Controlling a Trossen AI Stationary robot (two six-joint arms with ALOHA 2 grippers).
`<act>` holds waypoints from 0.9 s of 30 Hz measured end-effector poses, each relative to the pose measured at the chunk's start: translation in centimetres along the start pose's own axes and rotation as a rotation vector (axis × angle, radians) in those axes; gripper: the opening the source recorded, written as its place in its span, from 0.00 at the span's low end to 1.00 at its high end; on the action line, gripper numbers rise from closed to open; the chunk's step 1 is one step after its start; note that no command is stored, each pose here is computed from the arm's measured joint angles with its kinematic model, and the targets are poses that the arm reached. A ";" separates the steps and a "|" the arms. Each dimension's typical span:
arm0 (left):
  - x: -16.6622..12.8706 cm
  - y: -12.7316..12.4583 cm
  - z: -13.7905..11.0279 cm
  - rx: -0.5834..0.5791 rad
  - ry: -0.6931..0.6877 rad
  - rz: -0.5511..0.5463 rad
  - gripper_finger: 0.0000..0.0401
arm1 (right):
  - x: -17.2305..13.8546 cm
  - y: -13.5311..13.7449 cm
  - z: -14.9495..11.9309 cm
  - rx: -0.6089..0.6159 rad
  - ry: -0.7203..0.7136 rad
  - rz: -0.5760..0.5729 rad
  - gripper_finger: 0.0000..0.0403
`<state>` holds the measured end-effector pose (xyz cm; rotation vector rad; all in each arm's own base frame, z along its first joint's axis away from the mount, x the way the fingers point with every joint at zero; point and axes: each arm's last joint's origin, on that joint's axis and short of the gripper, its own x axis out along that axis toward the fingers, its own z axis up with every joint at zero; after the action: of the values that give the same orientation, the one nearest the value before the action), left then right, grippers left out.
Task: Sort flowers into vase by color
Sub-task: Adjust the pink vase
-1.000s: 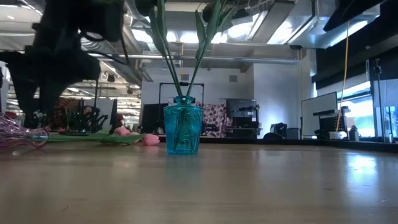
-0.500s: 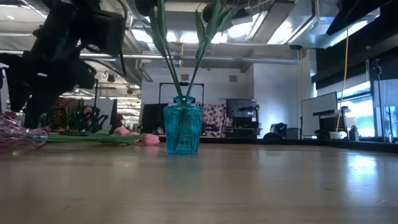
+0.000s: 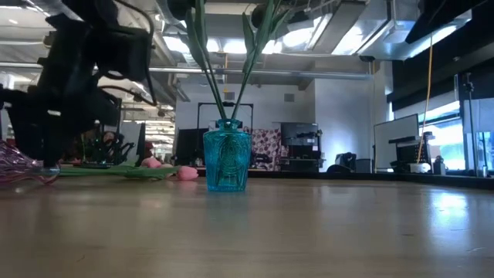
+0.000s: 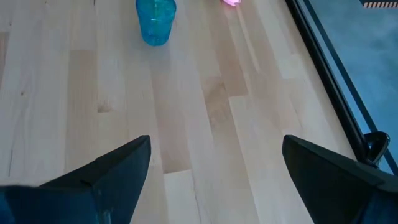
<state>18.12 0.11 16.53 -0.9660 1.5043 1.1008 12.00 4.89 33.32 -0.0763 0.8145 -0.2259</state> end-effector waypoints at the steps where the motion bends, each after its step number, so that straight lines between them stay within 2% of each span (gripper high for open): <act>1: 0.2 -0.1 0.0 0.001 -0.004 -0.015 0.58 | 0.0 0.0 0.0 0.001 0.000 0.000 0.90; 12: 2.3 -0.1 -0.2 0.018 -0.021 -0.075 0.57 | 0.0 0.0 0.0 0.021 0.002 0.004 0.90; 23: 2.8 -0.5 -0.1 0.008 -0.106 -0.115 0.33 | 0.0 0.0 0.0 0.035 0.002 0.008 0.90; 27: 2.8 -0.5 0.1 -0.021 -0.166 -0.104 0.29 | 0.0 0.0 0.0 0.042 0.001 0.008 0.90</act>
<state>18.08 -0.01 13.71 -0.9326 1.2967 1.0962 12.02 4.93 33.33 -0.0338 0.8107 -0.2353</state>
